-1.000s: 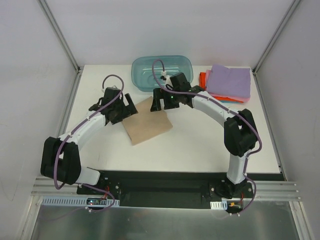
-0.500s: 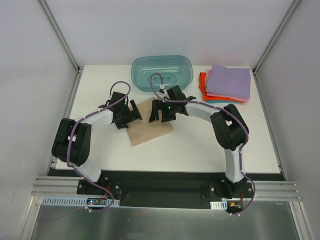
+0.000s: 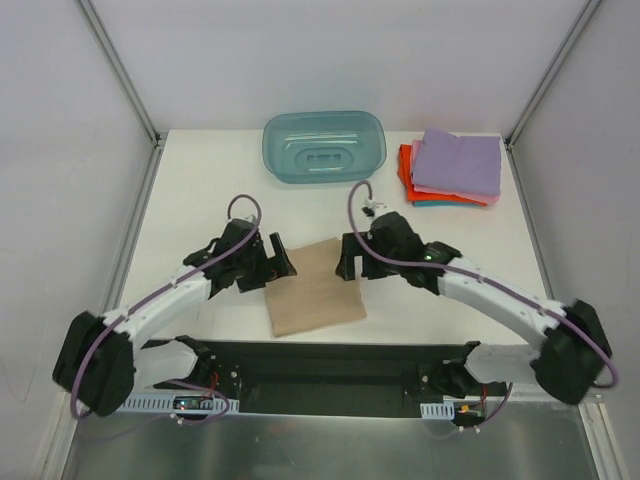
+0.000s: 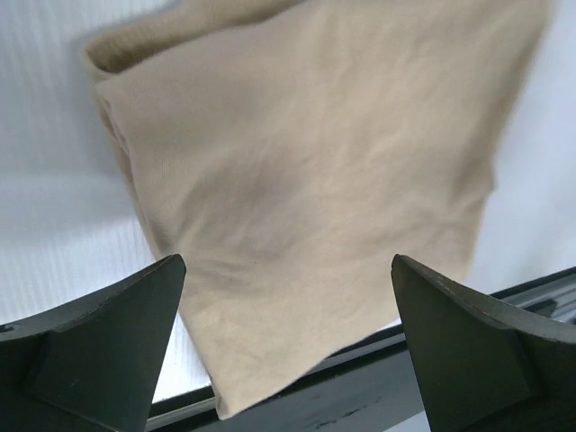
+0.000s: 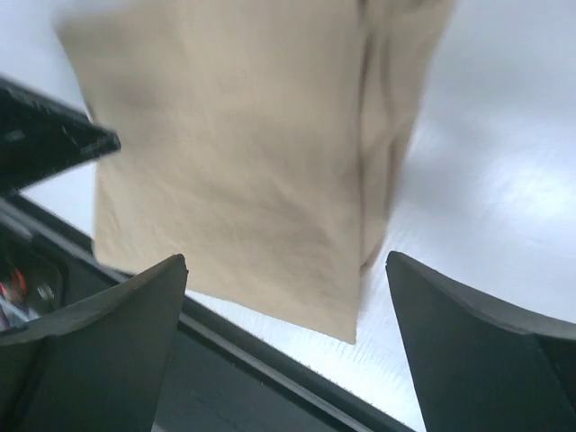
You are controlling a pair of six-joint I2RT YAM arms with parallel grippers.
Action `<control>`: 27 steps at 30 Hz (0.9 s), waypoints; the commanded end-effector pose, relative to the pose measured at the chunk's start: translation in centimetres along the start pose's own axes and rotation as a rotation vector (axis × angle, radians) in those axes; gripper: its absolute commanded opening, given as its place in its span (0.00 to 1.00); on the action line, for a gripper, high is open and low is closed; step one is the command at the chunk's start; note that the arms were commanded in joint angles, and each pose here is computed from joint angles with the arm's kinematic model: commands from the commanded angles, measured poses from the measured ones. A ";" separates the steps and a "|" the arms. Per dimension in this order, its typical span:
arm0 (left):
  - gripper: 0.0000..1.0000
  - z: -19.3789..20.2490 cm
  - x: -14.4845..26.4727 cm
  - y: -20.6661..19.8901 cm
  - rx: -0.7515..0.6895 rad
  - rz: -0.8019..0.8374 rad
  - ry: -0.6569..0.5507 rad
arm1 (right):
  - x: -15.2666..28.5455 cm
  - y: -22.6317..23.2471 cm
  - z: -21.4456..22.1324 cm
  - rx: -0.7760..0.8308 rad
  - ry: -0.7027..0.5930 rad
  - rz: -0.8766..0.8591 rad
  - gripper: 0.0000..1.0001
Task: Fold and stack the t-shirts
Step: Fold the long partially folded tshirt into a neat square, then put the neatly folded tshirt into the corner of the board with the right arm
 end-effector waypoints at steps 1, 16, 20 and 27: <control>0.99 -1.1 4.6 -0.5 -0.023 -0.010 -0.173 | 6.2 -1.6 -1.9 -0.129 -0.355 0.165 0.97; 0.99 -0.4 6.7 3.2 0.027 -0.324 -0.289 | 0.4 -0.6 -3.3 0.099 -0.016 0.217 0.97; 0.99 -0.1 6.4 3.4 0.028 -0.335 -0.274 | -2.8 -0.1 -3.4 0.148 0.063 0.248 0.97; 0.99 0.2 6.0 3.7 0.037 -0.350 -0.260 | -6.9 -1.2 -2.5 0.122 0.168 0.328 0.94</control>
Point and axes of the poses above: each gripper's point midway between its finger pads, its own x axis back along the fingers, its own y axis along the line the jaws close on, z = x × y, the point moved 9 cm from there along x, back along the fingers, and after that the axes turned 10 degrees about -x, right-handed, at the moved point
